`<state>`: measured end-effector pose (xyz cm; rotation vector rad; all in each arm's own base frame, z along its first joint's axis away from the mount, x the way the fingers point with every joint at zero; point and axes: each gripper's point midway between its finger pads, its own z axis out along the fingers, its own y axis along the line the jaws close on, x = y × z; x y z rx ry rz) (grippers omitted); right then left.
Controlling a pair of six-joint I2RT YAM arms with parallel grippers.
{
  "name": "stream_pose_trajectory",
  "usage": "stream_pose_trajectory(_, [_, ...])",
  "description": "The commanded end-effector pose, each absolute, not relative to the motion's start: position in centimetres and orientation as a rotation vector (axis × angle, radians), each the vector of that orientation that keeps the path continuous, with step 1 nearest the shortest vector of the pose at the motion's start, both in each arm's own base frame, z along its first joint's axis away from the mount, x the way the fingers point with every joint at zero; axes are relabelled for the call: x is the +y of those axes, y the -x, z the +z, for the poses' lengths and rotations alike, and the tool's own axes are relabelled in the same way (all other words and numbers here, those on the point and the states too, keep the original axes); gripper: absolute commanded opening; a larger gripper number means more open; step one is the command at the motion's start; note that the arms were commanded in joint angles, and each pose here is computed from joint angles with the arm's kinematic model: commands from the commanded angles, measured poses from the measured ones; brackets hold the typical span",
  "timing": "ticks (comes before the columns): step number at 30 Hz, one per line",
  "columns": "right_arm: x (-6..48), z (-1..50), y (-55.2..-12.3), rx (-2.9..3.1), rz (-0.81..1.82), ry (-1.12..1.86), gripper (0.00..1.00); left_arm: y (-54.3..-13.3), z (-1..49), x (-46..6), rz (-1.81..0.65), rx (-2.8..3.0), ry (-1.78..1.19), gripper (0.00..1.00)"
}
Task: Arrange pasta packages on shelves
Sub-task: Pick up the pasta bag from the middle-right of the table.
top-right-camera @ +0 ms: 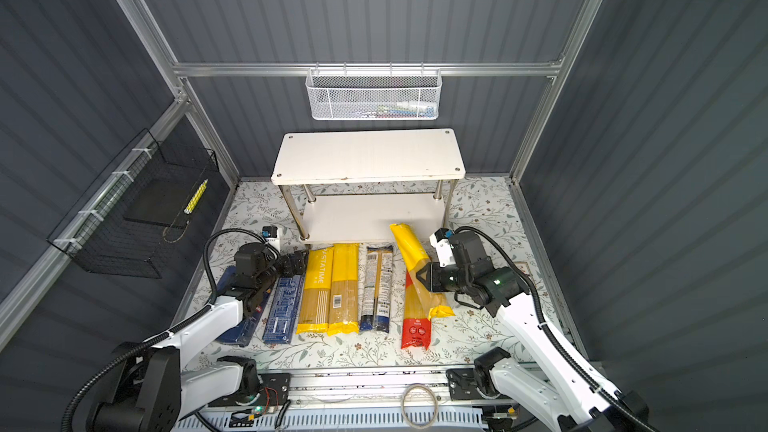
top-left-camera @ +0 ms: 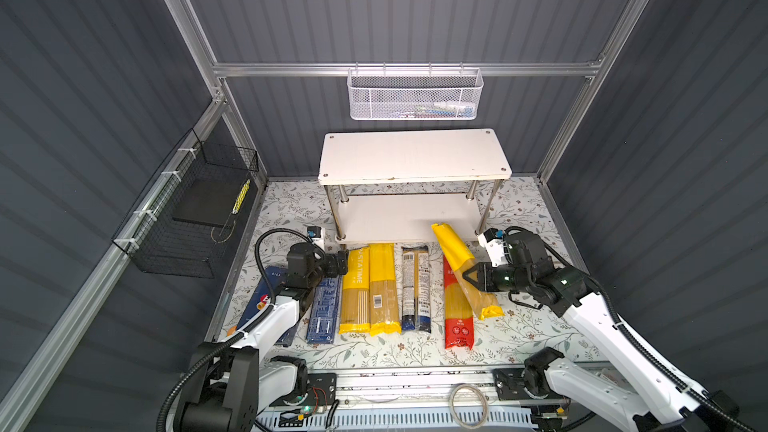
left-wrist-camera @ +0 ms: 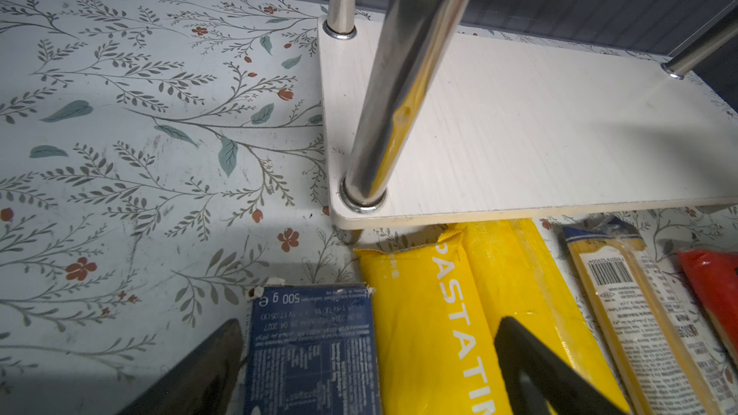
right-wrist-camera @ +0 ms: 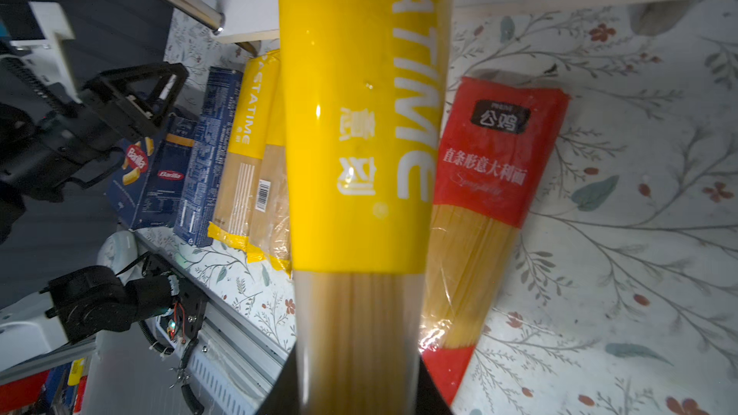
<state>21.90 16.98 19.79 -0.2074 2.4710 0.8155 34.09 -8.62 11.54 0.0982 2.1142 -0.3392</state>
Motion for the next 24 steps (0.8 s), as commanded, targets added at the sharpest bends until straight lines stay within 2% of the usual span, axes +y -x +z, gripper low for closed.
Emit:
stream_pose_trajectory(1, [19.0,25.2,-21.7,2.286,0.947,0.374,0.2,-34.6,12.3,-8.9,-0.337,2.103,-0.118,1.0])
stream_pose_trajectory(11, [20.3,30.6,-20.4,2.155,1.074,0.486,0.19,-34.4,12.4,-8.9,-0.338,2.097,-0.12,1.0])
stream_pose_trajectory(24, [20.8,34.8,-18.2,2.057,1.191,0.553,0.18,-34.4,12.5,-8.9,-0.337,2.093,-0.118,1.0])
